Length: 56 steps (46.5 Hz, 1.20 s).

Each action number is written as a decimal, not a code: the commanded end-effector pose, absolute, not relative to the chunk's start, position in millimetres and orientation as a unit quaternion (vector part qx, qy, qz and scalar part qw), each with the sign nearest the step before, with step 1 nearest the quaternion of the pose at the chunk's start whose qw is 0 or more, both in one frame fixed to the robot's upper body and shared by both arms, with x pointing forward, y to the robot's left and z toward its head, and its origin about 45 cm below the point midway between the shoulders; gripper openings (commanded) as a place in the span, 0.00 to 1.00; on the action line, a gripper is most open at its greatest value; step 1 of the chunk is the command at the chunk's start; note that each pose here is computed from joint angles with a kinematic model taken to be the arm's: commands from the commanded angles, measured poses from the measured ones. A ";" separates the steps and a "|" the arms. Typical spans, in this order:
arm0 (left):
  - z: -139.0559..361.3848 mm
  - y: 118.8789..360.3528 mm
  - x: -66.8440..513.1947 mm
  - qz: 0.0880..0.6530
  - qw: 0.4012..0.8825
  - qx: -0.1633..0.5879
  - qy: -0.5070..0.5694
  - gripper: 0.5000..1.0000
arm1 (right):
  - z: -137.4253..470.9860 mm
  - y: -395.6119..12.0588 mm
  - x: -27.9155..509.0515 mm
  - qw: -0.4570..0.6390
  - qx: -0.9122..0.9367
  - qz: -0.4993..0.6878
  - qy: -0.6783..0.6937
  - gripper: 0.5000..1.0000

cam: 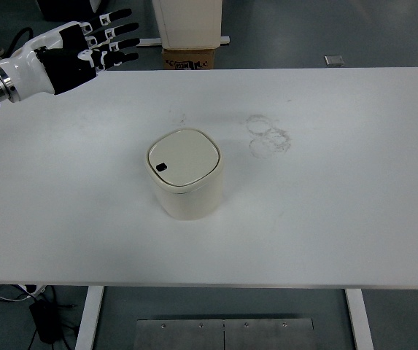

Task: Open trash can
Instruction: 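Reach the left hand forward over the cream trash can lid, then press the left hand fingertips onto the lid's near edge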

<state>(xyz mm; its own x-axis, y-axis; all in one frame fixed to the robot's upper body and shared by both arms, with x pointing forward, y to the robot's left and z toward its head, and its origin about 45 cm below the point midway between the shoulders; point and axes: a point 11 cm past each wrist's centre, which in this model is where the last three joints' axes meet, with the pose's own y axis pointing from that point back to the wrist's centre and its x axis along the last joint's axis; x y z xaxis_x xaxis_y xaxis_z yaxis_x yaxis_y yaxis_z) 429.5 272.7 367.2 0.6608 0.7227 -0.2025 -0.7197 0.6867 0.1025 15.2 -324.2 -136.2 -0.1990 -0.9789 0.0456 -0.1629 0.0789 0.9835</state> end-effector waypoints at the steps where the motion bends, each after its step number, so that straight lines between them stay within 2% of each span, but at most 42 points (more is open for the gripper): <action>1: 366.3 265.5 424.0 0.375 0.921 0.040 0.094 1.00 | -136.2 -324.3 15.3 0.420 0.474 -0.486 -0.603 0.99; 13: 364.5 249.9 404.4 0.310 0.940 0.143 0.008 1.00 | -136.2 -324.3 15.3 0.420 0.474 -0.486 -0.603 0.99; 26: 359.5 228.7 389.4 0.247 0.942 0.216 -0.070 1.00 | -136.2 -324.3 15.3 0.420 0.474 -0.486 -0.603 0.99; 39: 342.2 221.0 379.0 0.194 0.922 0.310 -0.130 1.00 | -136.2 -324.3 15.3 0.420 0.474 -0.486 -0.603 0.99; 56: 340.3 204.9 365.5 0.156 0.922 0.321 -0.151 1.00 | -136.2 -324.3 15.3 0.420 0.474 -0.486 -0.603 0.99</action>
